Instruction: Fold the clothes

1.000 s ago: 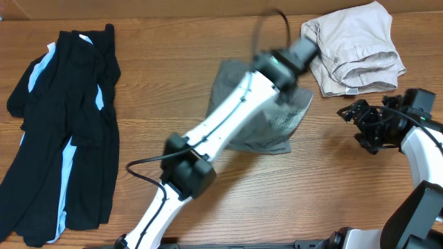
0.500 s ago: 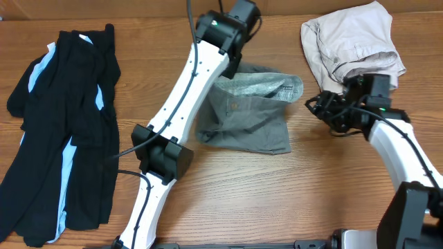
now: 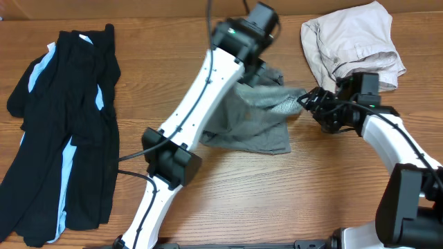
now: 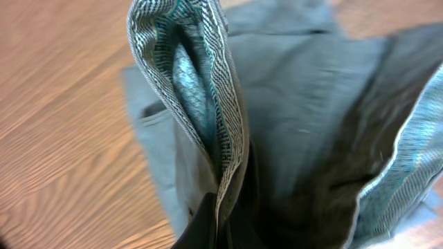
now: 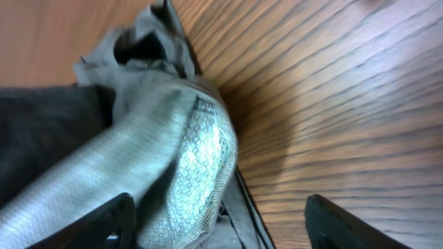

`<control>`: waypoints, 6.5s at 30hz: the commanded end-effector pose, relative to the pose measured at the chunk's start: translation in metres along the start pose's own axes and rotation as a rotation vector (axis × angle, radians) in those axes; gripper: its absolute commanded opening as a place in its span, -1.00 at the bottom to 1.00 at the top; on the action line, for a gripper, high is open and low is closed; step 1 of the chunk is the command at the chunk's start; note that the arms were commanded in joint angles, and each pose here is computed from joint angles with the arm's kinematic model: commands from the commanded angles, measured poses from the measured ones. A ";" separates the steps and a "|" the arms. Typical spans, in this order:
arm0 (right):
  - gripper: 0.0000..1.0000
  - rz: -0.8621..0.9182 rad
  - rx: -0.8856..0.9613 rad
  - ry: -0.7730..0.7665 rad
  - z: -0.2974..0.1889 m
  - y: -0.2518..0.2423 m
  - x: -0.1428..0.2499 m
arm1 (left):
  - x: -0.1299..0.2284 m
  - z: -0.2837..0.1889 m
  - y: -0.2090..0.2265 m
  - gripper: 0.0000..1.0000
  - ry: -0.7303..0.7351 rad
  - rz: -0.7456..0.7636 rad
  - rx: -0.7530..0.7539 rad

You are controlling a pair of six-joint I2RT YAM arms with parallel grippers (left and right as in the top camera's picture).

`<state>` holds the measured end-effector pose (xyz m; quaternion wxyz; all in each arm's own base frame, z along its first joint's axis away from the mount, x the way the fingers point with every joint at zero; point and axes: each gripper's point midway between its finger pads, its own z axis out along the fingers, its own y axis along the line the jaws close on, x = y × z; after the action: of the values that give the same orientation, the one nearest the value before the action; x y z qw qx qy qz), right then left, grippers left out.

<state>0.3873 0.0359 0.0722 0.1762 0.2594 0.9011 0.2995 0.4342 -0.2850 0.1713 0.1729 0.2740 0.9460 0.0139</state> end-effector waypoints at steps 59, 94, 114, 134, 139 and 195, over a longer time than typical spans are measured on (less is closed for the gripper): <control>-0.55 -0.455 0.509 0.061 0.119 -0.025 0.091 | 0.005 -0.171 0.158 0.99 -0.354 -0.350 -0.052; -0.92 -0.143 -0.273 -0.321 -0.078 0.175 -0.097 | 0.012 -0.136 0.186 0.99 -0.275 -0.394 -0.101; -0.92 0.012 -0.314 -1.096 -0.202 0.159 -0.240 | 0.018 -0.122 0.184 1.00 -0.226 -0.392 -0.095; -0.92 0.219 0.107 -0.922 -0.087 0.027 -0.247 | 0.018 -0.066 0.187 0.99 -0.147 -0.391 -0.109; 0.31 0.247 0.227 -0.818 -0.078 -0.008 -0.229 | 0.019 -0.059 0.187 1.00 -0.138 -0.390 -0.108; 1.00 -0.451 0.029 -0.340 -0.262 0.101 0.044 | 0.022 -0.052 0.185 0.99 -0.117 -0.388 -0.105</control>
<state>0.2649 0.0155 0.3241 0.3749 0.1033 0.8993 0.2000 0.4930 -0.1164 0.2383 0.2429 0.0872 0.9661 0.0097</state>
